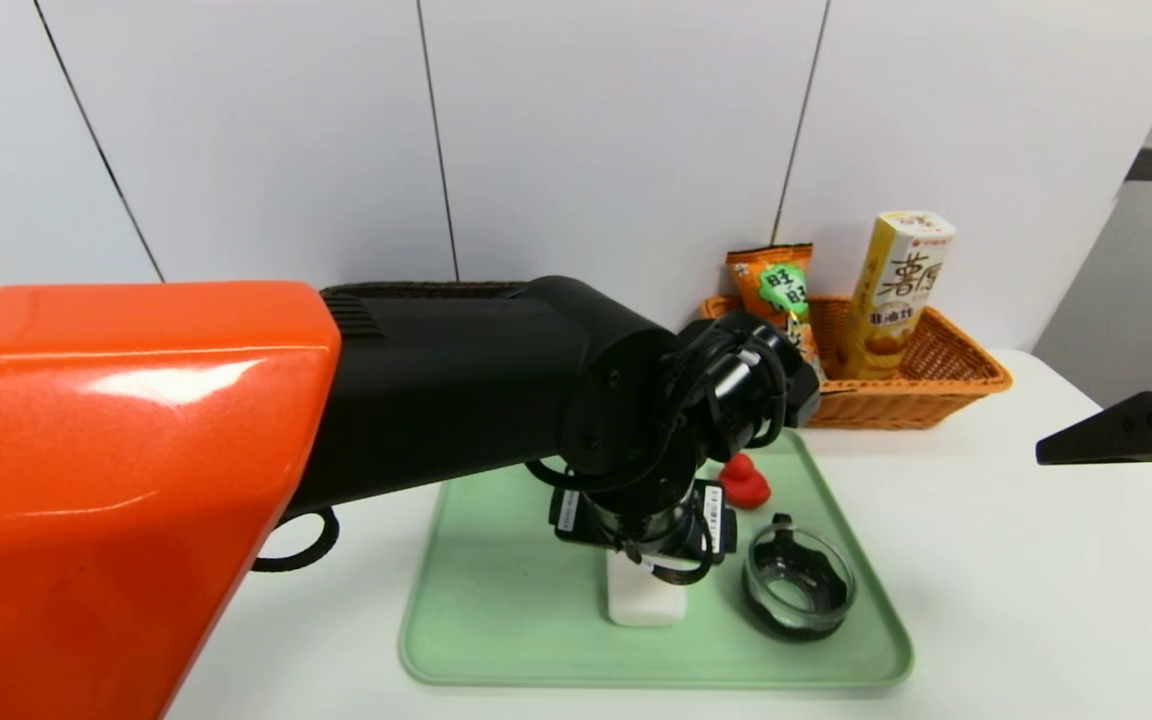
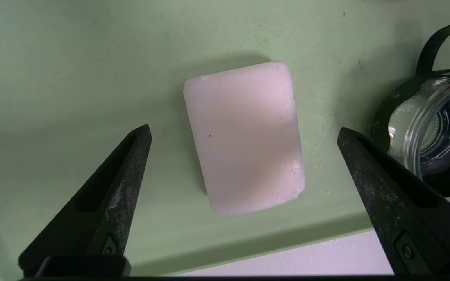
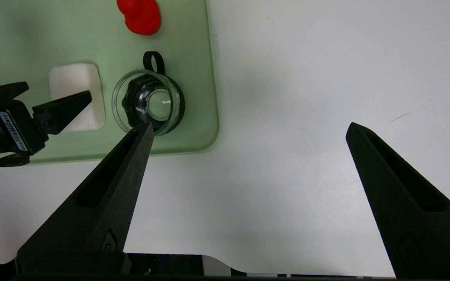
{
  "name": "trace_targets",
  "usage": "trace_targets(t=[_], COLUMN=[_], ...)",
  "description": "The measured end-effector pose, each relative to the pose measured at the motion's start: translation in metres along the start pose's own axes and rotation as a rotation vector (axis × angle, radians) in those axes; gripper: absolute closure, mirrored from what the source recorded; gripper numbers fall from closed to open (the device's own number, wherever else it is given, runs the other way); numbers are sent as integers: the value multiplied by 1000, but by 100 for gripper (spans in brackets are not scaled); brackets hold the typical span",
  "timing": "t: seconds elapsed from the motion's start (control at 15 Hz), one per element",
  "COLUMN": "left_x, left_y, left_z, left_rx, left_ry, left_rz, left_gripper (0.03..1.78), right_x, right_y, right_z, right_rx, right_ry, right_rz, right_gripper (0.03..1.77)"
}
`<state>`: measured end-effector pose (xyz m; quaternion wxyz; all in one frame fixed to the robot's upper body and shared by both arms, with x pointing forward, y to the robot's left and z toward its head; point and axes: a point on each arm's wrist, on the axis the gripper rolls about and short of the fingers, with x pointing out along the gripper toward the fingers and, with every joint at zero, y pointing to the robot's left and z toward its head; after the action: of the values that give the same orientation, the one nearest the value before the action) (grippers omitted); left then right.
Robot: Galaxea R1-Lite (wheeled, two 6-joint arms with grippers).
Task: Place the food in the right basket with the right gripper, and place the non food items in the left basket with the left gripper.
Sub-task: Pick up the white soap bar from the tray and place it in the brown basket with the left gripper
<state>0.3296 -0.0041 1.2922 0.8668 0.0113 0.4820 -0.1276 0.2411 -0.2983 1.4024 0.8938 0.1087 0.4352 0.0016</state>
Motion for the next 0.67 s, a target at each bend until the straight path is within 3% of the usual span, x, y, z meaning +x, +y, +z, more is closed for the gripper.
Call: trace_targets(t=[0.67], left_x=[14], left_y=[-4], left_z=[-7], left_rx=[-65], left_ry=[41], left_rz=[18], left_gripper=[12], right_x=[1], right_y=[-1], right_z=[1], right_rx=[7], right_ry=[0], right_rz=[-7], right_gripper=[10])
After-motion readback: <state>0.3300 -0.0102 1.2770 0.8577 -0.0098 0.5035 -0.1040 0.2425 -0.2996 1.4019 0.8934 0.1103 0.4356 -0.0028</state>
